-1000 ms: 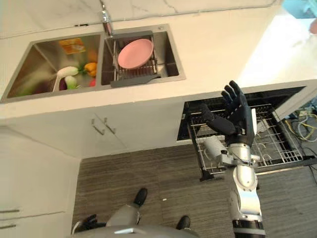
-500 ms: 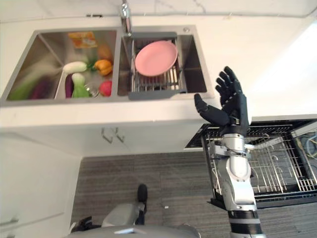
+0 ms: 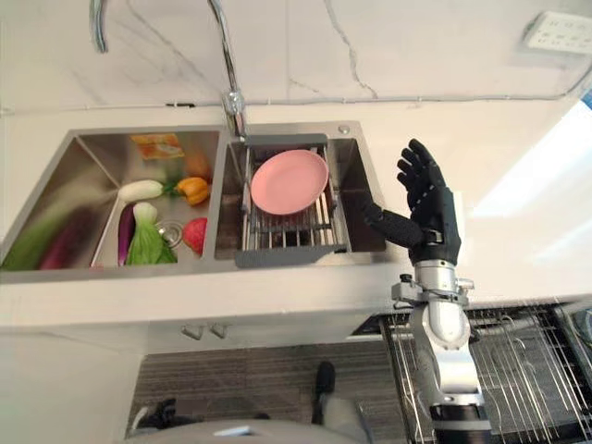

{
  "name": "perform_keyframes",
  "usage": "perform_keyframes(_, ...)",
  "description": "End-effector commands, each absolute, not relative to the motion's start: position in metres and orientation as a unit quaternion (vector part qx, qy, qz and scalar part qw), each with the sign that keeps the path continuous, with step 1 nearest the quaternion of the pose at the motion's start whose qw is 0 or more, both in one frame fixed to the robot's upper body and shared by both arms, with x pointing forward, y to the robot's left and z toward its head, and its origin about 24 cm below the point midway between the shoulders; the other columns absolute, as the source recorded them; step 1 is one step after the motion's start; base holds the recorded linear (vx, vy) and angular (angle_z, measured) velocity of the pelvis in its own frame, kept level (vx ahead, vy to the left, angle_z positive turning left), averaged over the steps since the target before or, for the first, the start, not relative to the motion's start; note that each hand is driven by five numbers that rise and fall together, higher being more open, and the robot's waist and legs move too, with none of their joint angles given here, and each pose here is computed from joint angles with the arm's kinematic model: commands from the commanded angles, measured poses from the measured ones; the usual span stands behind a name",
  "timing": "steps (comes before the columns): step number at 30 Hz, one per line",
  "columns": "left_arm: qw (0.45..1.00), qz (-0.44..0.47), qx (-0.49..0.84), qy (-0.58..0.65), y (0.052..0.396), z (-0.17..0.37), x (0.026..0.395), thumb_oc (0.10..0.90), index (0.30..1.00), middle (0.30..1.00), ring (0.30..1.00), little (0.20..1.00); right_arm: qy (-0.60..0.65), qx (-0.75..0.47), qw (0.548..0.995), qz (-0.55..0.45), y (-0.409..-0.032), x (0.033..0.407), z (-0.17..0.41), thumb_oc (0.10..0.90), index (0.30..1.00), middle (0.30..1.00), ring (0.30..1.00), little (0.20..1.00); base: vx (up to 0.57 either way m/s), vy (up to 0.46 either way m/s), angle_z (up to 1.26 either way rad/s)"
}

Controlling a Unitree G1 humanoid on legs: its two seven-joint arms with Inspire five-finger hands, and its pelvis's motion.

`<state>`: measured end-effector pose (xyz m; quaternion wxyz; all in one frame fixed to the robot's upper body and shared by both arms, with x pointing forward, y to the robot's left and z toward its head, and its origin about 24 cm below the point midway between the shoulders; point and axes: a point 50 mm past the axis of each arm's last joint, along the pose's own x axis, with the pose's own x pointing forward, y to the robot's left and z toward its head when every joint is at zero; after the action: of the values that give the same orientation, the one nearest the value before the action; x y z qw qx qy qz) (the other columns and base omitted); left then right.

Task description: Place the dishes in the dishwasher.

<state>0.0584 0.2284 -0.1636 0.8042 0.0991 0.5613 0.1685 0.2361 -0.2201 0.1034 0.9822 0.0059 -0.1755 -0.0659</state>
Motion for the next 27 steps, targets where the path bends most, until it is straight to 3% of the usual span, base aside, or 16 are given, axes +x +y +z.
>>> perform_keyframes(1,0.811,0.161,0.121,0.550,0.235,-0.161,0.071,0.800,0.900,0.900,0.900,0.900,-0.309,0.003,0.949,-0.063,-0.231,0.229,0.158,0.800,0.900,0.900,0.900,0.900,0.07,-0.118,-0.02)
perform_keyframes(8,0.807,0.141,0.124,0.560,0.229,-0.164,0.066,0.800,0.900,0.900,0.900,0.900,-0.297,-0.054,0.952,-0.044,-0.233,0.228,0.159,0.800,0.900,0.900,0.900,0.900,0.03,-0.068,0.08)
perform_keyframes(12,0.803,0.143,0.140,0.562,0.233,-0.163,0.062,0.800,0.900,0.900,0.900,0.900,-0.330,-0.257,0.907,-0.045,-0.235,0.224,0.185,0.800,0.900,0.900,0.900,0.900,0.01,-0.031,0.17)
perform_keyframes(17,0.795,0.150,0.151,0.568,0.239,-0.163,0.057,0.800,0.900,0.900,0.900,0.900,-0.317,-0.398,0.860,-0.040,-0.244,0.225,0.198,0.800,0.900,0.900,0.900,0.900,0.00,-0.007,0.10)
perform_keyframes(18,0.791,0.150,0.161,0.571,0.242,-0.163,0.057,0.800,0.900,0.900,0.900,0.900,-0.317,-0.482,0.816,-0.026,-0.243,0.227,0.206,0.800,0.900,0.900,0.900,0.900,-0.01,0.001,0.09)
perform_keyframes(20,0.780,0.158,0.171,0.581,0.249,-0.162,0.051,0.800,0.900,0.900,0.900,0.900,-0.303,-0.540,0.785,-0.004,-0.241,0.233,0.206,0.800,0.900,0.900,0.900,0.900,0.00,0.001,0.05)
perform_keyframes(27,0.769,0.154,0.187,0.591,0.253,-0.162,0.045,0.800,0.900,0.900,0.900,0.900,-0.296,-0.582,0.756,0.030,-0.230,0.244,0.202,0.800,0.900,0.900,0.900,0.900,0.00,0.006,0.07)
